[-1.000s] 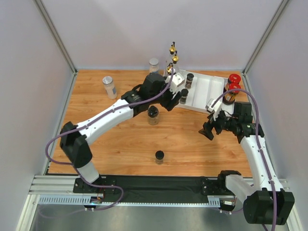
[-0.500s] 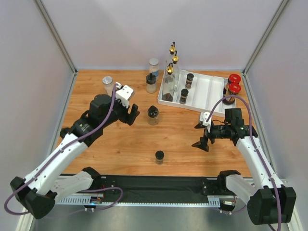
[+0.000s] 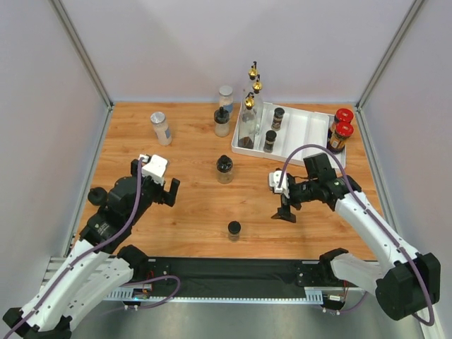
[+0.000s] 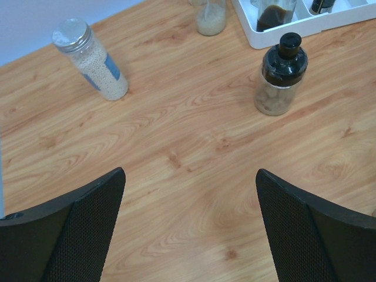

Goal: Organize the condiment bottles
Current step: Pick up the bottle from the center of the board.

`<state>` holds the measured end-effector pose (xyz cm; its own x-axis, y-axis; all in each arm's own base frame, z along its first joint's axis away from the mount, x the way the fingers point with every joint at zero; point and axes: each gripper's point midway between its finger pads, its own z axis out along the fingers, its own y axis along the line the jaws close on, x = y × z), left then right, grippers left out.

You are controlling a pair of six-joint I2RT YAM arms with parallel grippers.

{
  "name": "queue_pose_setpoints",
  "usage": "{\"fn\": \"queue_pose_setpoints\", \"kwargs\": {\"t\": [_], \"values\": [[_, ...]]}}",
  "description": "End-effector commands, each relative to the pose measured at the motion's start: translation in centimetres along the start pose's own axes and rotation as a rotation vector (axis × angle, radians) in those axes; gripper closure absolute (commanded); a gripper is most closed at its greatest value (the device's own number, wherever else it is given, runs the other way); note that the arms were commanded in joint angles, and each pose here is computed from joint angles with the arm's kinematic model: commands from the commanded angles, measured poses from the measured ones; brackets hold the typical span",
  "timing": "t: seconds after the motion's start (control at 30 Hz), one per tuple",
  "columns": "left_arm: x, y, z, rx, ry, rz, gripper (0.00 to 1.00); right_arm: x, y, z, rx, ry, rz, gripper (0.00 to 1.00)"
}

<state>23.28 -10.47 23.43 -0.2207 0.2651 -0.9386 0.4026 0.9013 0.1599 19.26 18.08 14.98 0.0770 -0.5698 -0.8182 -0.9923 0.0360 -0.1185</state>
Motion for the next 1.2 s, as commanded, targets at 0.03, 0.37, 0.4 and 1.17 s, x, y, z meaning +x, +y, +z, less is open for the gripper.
{"fn": "queue_pose_setpoints", "kwargs": {"t": [0.03, 0.37, 0.4, 1.17], "values": [[-0.2, 1.0, 0.3, -0.054, -0.024, 0.014, 0.00, -1.7, -1.1, 0.8, 0.012, 0.038, -0.112, 0.00], [0.1, 1.0, 0.4, -0.057, -0.007, 0.021, 0.00, -2.4, 0.2, 3.8, -0.089, 0.128, -0.187, 0.00], [0.1, 1.0, 0.4, -0.057, -0.006, 0.021, 0.00, -2.4, 0.2, 4.1, -0.098, 0.135, -0.188, 0.00], [0.2, 2.3, 0.1, -0.129, -0.003, 0.016, 0.00, -4.0, 6.9, 13.4, -0.339, 0.270, -0.329, 0.17]]}}
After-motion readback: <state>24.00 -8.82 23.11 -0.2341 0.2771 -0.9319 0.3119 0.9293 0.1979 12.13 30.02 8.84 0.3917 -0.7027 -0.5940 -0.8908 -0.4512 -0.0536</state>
